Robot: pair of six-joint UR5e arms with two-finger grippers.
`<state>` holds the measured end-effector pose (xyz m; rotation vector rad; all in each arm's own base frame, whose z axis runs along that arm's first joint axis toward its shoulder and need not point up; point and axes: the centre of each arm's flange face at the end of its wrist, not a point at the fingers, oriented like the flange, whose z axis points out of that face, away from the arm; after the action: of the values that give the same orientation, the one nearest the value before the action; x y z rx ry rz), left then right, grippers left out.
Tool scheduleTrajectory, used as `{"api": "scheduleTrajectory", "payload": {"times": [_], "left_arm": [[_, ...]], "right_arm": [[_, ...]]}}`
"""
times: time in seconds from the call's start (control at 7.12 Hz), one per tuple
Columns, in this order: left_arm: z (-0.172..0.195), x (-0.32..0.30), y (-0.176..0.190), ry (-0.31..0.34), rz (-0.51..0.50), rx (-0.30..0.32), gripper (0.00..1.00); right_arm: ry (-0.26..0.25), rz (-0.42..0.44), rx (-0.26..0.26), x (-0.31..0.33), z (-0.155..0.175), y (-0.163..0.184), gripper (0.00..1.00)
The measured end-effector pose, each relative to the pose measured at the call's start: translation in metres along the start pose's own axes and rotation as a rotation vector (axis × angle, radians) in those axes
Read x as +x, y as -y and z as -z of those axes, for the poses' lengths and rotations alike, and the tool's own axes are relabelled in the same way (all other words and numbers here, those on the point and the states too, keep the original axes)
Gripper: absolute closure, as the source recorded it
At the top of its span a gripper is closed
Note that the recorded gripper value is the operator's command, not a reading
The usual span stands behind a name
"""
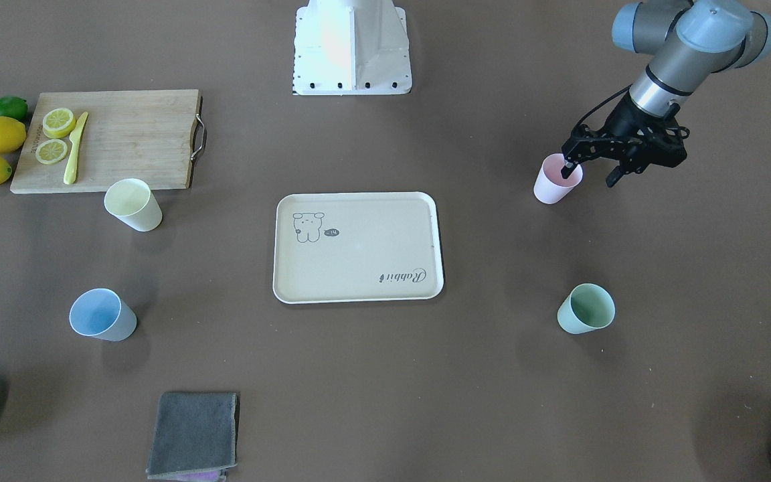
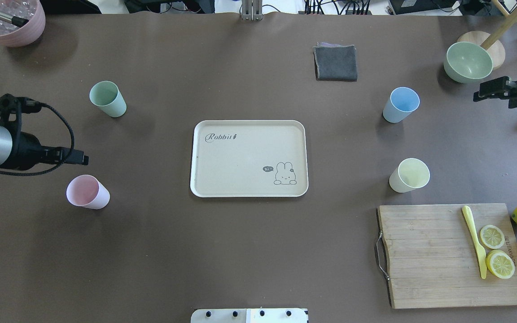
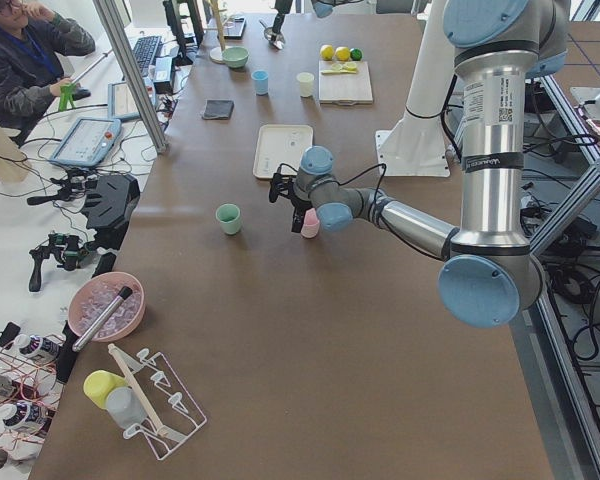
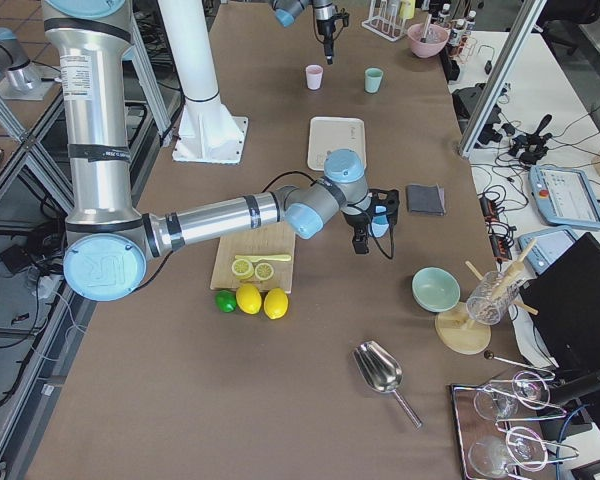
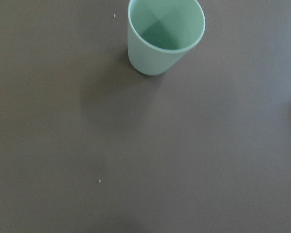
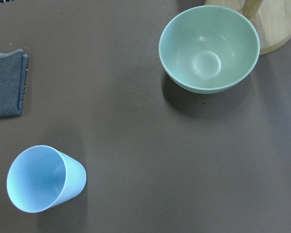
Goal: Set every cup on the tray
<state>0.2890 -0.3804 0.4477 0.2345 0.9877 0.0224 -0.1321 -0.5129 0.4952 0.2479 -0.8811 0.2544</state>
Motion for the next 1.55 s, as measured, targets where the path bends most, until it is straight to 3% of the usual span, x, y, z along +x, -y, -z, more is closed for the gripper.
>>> {"api": "scheduleTrajectory", "payload": {"times": [0.42,0.56,0.7,0.84,1.55], "left_arm": [[-0.016,-0.005,-0.023,0.040,-0.020,-0.020,0.42],[-0.021,-0.008,-0.023,0.048,-0.019,-0.023,0.60],[-0.026,-0.009,-0.022,0.053,-0.018,-0.025,0.91],[-0.028,-0.007,-0.021,0.052,-0.019,-0.024,1.00],[-0.015,0.040,0.003,-0.019,-0.040,0.018,1.00]], "right_arm": [[-0.001,0.001,-0.001,0.001,-0.001,0.000,0.00],[-0.001,0.001,0.000,0.001,-0.001,-0.001,0.00],[0.001,0.003,0.001,0.002,-0.001,-0.001,0.00],[0.001,0.003,0.001,0.004,-0.001,-0.003,0.00],[0.009,0.007,0.005,0.017,-0.002,-0.012,0.00]]}}
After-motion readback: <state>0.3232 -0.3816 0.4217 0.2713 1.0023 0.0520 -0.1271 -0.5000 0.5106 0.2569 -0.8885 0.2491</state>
